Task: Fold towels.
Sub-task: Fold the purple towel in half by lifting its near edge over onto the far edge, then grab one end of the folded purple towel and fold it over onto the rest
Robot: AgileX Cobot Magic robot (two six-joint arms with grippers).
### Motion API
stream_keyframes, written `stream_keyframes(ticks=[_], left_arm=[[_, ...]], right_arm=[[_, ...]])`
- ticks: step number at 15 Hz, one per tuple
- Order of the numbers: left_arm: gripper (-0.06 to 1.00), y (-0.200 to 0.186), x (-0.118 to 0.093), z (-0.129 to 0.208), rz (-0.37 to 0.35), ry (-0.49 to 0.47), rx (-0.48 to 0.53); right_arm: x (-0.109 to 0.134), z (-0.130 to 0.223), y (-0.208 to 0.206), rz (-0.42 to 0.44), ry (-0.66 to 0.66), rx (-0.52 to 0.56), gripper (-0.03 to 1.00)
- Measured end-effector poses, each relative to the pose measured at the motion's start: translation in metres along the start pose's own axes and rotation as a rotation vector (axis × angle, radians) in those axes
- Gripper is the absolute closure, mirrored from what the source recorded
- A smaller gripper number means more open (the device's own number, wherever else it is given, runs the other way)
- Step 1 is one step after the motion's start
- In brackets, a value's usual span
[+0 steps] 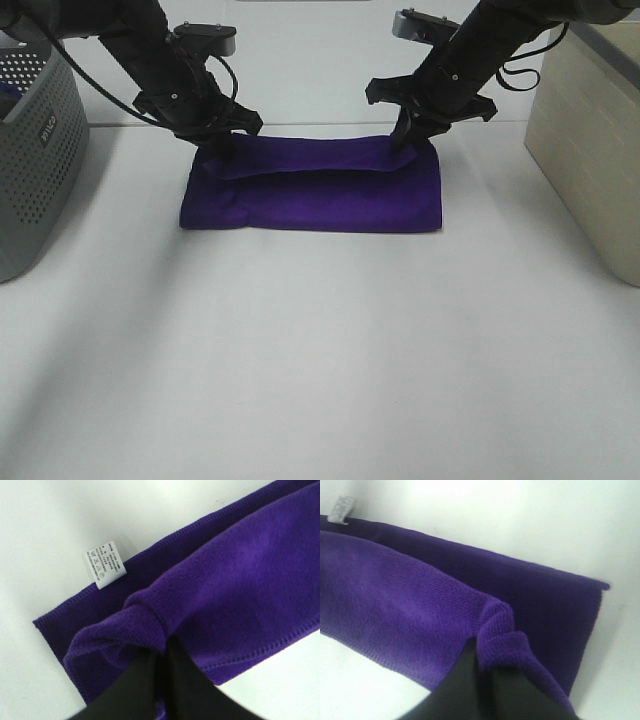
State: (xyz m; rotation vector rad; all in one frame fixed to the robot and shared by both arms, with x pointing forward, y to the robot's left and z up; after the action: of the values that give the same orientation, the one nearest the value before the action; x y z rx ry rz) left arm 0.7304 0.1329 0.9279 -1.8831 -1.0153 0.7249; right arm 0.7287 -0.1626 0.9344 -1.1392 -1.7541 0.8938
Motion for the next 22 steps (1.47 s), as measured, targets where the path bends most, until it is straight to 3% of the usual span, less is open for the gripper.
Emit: stream_keyframes(ticks=[7, 10, 11, 12, 13, 14, 16, 19, 22], left_arm=[[0.92, 0.019, 0.006, 0.010, -0.026, 0.032, 0.052], [0.78, 0.019, 0.007, 0.011, -0.042, 0.048, 0.058], [0.54, 0.019, 0.008, 0.012, -0.049, 0.052, 0.067], [0.39, 0.019, 0.008, 0.014, -0.051, 0.042, 0.088], [0.39, 0.019, 0.008, 0.014, -0.051, 0.042, 0.088], [0.29, 0.019, 0.009, 0.016, -0.060, 0.036, 0.109], [0.24, 0.017, 0.010, 0.019, -0.066, 0.008, 0.150], [0.23, 0.002, 0.013, 0.016, -0.045, -0.048, 0.216], [0.23, -0.010, 0.057, 0.028, 0.087, -0.240, 0.205]], right_arm=[[-0.011, 0.001, 0.021, 0.060, -0.042, 0.026, 0.94], [-0.011, 0.001, 0.021, 0.061, -0.043, 0.026, 0.91], [-0.012, 0.002, 0.021, 0.063, -0.034, 0.038, 0.72], [-0.012, 0.003, 0.021, 0.068, -0.026, 0.047, 0.55], [-0.012, 0.003, 0.021, 0.068, -0.026, 0.047, 0.55], [-0.013, 0.004, 0.021, 0.076, -0.026, 0.054, 0.41], [-0.013, 0.006, 0.020, 0.077, -0.023, 0.078, 0.21], [-0.010, 0.010, 0.011, 0.068, -0.021, 0.150, 0.16], [0.002, 0.001, -0.026, 0.052, -0.015, 0.138, 0.16]])
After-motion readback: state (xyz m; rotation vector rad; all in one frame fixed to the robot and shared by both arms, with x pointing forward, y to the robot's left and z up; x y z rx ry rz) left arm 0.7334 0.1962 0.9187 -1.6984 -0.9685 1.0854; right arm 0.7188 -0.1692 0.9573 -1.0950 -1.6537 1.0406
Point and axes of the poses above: a point on each arm's last joint axis where the gripper is mounted, y pointing out along that axis toward the gripper, x along the wrist's bending axis when the last joint is at zero, z = x × y, the point moved 1 cm from there along y, pointing out along that axis toward the gripper, and after that the axes turned 4 degrees about y, right-handed, at the moved point
